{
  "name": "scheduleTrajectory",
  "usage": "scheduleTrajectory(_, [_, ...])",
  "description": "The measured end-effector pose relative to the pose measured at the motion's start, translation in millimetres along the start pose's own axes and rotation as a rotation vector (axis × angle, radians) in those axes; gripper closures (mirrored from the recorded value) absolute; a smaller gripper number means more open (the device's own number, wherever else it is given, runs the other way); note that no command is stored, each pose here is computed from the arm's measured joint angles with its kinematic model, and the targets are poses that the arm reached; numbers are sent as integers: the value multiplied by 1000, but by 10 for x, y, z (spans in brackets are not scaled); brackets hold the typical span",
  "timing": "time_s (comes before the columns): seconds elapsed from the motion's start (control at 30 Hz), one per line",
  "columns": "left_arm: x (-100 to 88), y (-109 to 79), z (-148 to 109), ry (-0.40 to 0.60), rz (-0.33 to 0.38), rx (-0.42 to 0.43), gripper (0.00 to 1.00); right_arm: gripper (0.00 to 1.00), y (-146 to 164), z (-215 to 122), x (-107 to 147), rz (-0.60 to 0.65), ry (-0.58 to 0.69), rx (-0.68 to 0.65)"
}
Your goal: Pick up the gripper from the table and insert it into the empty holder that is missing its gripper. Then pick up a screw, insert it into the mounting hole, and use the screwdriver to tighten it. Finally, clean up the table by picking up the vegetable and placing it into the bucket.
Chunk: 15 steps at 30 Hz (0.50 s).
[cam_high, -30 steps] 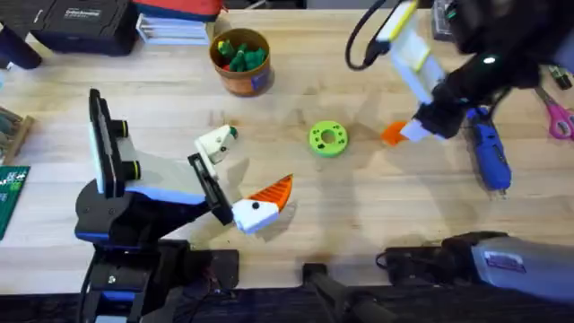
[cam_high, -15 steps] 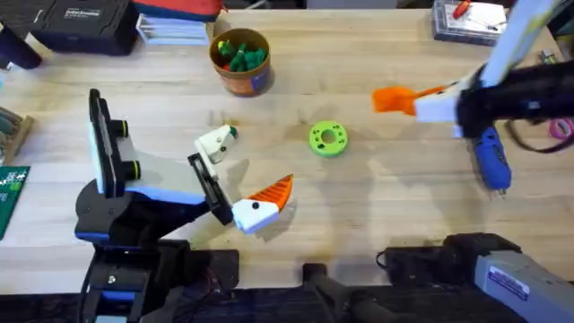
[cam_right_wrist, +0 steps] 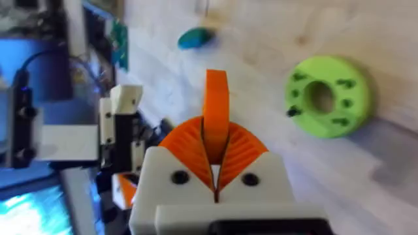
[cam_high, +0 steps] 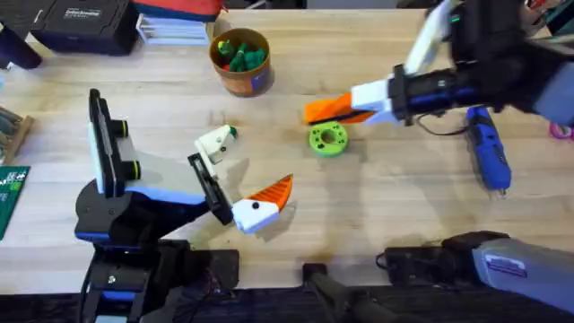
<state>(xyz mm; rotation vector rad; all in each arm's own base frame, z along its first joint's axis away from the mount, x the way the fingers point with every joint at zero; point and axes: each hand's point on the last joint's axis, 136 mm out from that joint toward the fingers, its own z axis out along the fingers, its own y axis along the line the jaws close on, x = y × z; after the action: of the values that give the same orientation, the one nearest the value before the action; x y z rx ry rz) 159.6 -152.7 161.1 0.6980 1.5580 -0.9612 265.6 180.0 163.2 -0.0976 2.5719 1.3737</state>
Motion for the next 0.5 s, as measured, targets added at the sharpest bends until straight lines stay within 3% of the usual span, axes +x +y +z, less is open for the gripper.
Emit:
scheduleTrajectory(0.2, [0, 0, 0, 0, 0, 0, 16, 989, 160, 356, 266, 82, 178, -116])
scheduleTrajectory(0.5, [0, 0, 0, 0, 0, 0, 15, 989, 705, 571, 348, -65, 248, -319])
